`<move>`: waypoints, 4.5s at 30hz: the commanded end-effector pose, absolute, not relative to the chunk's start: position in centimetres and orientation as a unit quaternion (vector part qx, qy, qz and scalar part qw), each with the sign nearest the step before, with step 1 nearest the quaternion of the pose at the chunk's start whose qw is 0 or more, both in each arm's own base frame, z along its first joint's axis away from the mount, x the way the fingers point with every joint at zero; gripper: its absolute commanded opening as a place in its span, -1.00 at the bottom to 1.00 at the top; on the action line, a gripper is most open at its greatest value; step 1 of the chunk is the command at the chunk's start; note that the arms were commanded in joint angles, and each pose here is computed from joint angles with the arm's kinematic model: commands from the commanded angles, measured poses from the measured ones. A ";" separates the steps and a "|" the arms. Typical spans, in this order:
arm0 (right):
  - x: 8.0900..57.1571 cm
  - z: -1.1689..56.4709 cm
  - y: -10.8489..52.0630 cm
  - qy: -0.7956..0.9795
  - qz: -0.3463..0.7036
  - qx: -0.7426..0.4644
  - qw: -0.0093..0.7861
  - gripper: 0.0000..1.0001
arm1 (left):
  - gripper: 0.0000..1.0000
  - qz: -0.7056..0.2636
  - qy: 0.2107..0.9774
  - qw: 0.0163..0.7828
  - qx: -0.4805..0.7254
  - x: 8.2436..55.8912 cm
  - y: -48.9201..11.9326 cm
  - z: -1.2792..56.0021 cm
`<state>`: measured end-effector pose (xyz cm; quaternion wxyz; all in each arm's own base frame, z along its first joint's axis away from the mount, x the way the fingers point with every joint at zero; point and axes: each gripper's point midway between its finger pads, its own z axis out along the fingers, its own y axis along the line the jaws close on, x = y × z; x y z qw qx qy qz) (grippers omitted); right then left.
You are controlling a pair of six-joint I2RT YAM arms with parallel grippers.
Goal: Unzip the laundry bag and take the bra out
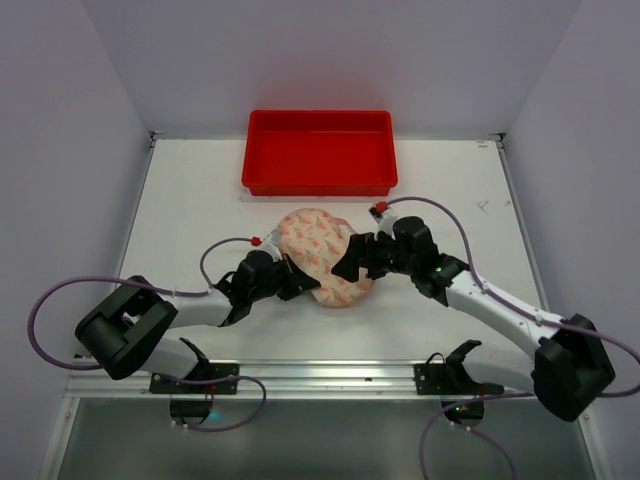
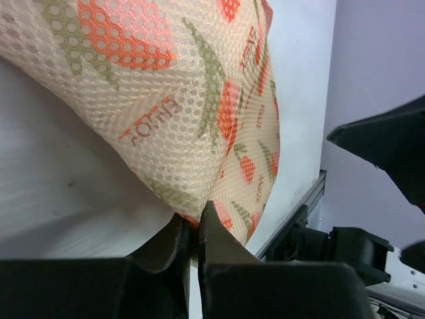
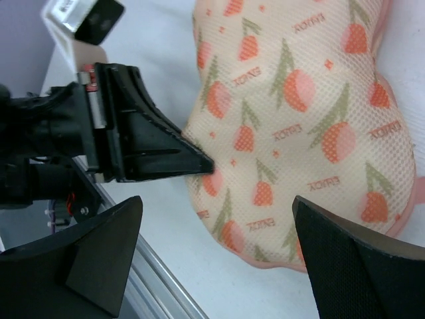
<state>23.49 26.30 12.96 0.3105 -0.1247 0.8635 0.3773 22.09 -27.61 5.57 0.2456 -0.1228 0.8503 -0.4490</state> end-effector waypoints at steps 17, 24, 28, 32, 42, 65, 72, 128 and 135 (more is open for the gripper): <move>17.6 12.0 28.1 0.847 0.313 -0.190 0.386 0.08 | -1.00 -0.490 0.791 0.226 -0.288 25.6 -31.3 13.6; 20.7 11.8 27.7 0.850 0.253 -0.159 0.435 0.13 | -1.00 -0.474 0.792 0.228 -0.310 25.7 -30.6 14.5; 21.7 12.7 28.3 0.838 0.250 -0.158 0.458 0.14 | -0.99 -0.475 0.794 0.215 -0.312 25.5 -30.8 14.6; 22.2 13.3 29.1 0.824 0.262 -0.164 0.474 0.08 | -0.97 -0.470 0.797 0.210 -0.316 25.5 -30.9 14.3; 22.7 16.0 30.7 0.790 0.303 -0.167 0.506 -0.12 | -0.95 -0.467 0.798 0.206 -0.320 25.7 -31.1 14.3; 23.5 15.3 28.7 0.799 0.259 -0.148 0.522 -1.00 | -0.98 -0.466 0.801 0.217 -0.307 25.5 -30.7 13.9; 20.7 12.9 25.1 0.825 0.240 -0.172 0.482 -1.00 | -1.00 -0.430 0.826 0.222 -0.288 25.3 -27.9 10.5; 17.4 8.4 31.7 0.876 0.286 -0.238 0.306 -1.00 | -1.00 -0.398 0.839 0.263 -0.261 22.1 -17.9 7.7; 18.1 7.4 23.8 0.903 0.253 -0.172 0.301 -1.00 | -1.00 -0.380 0.877 0.232 -0.179 22.6 -18.4 6.6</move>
